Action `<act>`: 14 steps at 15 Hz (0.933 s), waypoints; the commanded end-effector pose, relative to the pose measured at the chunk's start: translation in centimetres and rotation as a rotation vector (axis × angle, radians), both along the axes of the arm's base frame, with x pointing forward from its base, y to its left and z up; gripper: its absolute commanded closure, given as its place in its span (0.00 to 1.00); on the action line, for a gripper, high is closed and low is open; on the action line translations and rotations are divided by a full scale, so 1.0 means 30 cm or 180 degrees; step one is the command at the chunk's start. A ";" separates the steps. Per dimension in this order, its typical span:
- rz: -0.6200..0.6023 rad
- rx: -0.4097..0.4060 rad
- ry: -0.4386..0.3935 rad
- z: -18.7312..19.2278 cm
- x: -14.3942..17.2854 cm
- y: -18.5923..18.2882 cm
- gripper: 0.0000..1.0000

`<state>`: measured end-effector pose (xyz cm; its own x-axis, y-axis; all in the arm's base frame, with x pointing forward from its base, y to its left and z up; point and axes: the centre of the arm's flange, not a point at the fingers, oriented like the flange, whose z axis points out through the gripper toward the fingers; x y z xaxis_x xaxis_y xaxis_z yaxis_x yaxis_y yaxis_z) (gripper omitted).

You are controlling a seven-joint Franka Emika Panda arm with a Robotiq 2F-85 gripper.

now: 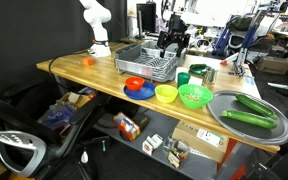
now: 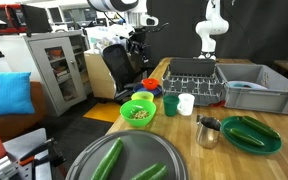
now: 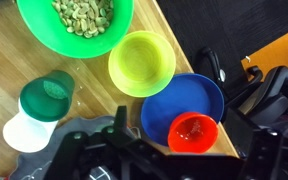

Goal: Move the orange bowl to the front

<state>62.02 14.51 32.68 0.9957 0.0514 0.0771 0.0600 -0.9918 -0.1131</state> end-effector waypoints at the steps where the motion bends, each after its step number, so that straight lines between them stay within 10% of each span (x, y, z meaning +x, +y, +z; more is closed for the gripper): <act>1: -0.0002 0.0001 -0.0011 0.007 0.000 -0.001 0.00; 14: -0.0399 -0.0089 0.0181 0.000 0.163 0.087 0.00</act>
<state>63.75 15.46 33.17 0.9973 -0.0191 0.0715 -0.0104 -0.9928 -0.1196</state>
